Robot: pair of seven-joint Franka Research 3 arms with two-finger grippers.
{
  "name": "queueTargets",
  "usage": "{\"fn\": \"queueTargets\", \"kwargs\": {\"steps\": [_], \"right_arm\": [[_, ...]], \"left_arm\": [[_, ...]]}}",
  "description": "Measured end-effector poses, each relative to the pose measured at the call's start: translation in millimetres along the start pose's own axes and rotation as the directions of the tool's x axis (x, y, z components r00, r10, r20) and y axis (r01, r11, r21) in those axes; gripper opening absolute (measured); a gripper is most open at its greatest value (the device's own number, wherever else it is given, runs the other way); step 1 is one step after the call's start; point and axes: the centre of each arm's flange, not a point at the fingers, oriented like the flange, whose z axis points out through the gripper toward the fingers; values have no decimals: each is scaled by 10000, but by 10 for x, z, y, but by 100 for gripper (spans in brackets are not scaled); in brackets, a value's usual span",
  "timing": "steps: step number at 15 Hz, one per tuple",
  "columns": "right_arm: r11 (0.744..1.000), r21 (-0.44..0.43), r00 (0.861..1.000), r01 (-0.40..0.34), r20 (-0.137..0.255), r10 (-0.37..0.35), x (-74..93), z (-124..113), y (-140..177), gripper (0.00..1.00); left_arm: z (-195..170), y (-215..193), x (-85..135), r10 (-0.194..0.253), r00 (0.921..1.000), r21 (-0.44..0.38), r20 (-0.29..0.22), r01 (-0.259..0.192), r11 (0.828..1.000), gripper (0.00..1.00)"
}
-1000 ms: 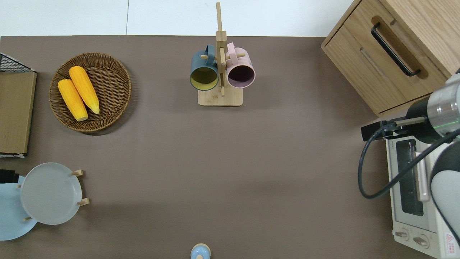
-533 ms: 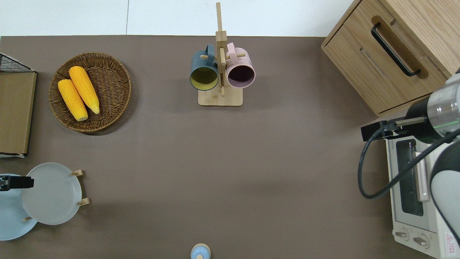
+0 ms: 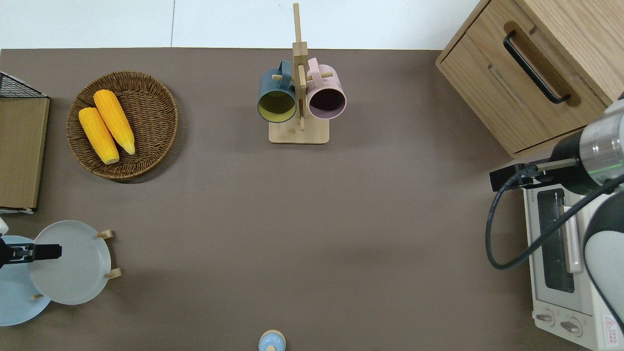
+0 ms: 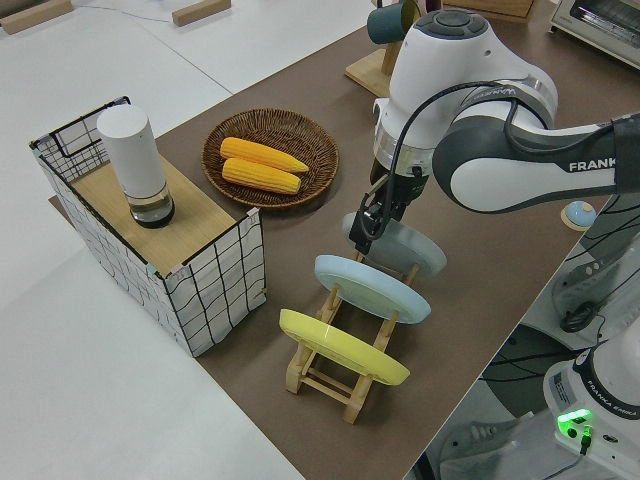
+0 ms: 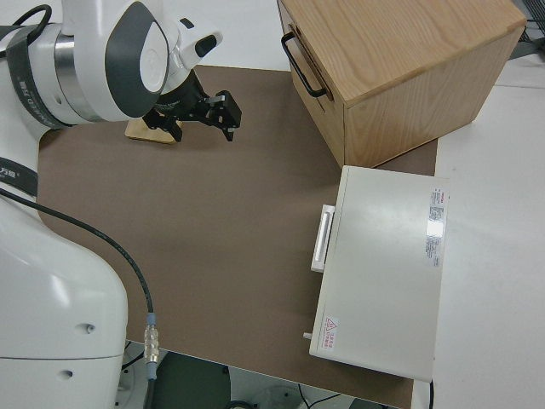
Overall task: Pick gray plate from low plate rack and place it on table with left arm
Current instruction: 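Lower the left gripper onto the gray plate's rim in the rack, then grasp the gray plate with the left gripper and lift it out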
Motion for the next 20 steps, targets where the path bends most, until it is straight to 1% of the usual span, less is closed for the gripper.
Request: {"fn": "queueTargets", "kwargs": {"steps": [3,4,6,7,9,10,11,13,14,20], "right_arm": [[10000,0,10000,0,0,0,0,0,0,99],[10000,0,10000,0,0,0,0,0,0,99],[10000,0,10000,0,0,0,0,0,0,99],[10000,0,10000,0,0,0,0,0,0,99],[10000,0,10000,0,0,0,0,0,0,99],[10000,0,10000,0,0,0,0,0,0,99],[10000,0,10000,0,0,0,0,0,0,99],[10000,0,10000,0,0,0,0,0,0,99],[10000,0,10000,0,0,0,0,0,0,99],[10000,0,10000,0,0,0,0,0,0,99]], "left_arm": [[63,23,-48,27,10000,-23,22,-27,10000,100],[63,24,-54,30,10000,-24,19,-30,10000,93],[63,28,-59,35,10000,-26,20,-35,10000,92],[62,28,-61,35,10000,-27,17,-35,10000,84],[59,29,-64,36,10000,-28,8,-36,10000,59],[57,29,-65,37,10000,-28,5,-37,10000,48],[56,29,-66,37,10000,-28,2,-37,10000,40],[51,29,-67,36,10000,-26,-10,-36,10000,16],[43,32,-66,9,10000,-31,-33,-9,10000,7],[-2,62,-68,-35,9999,-12,-113,35,10000,6]]}}
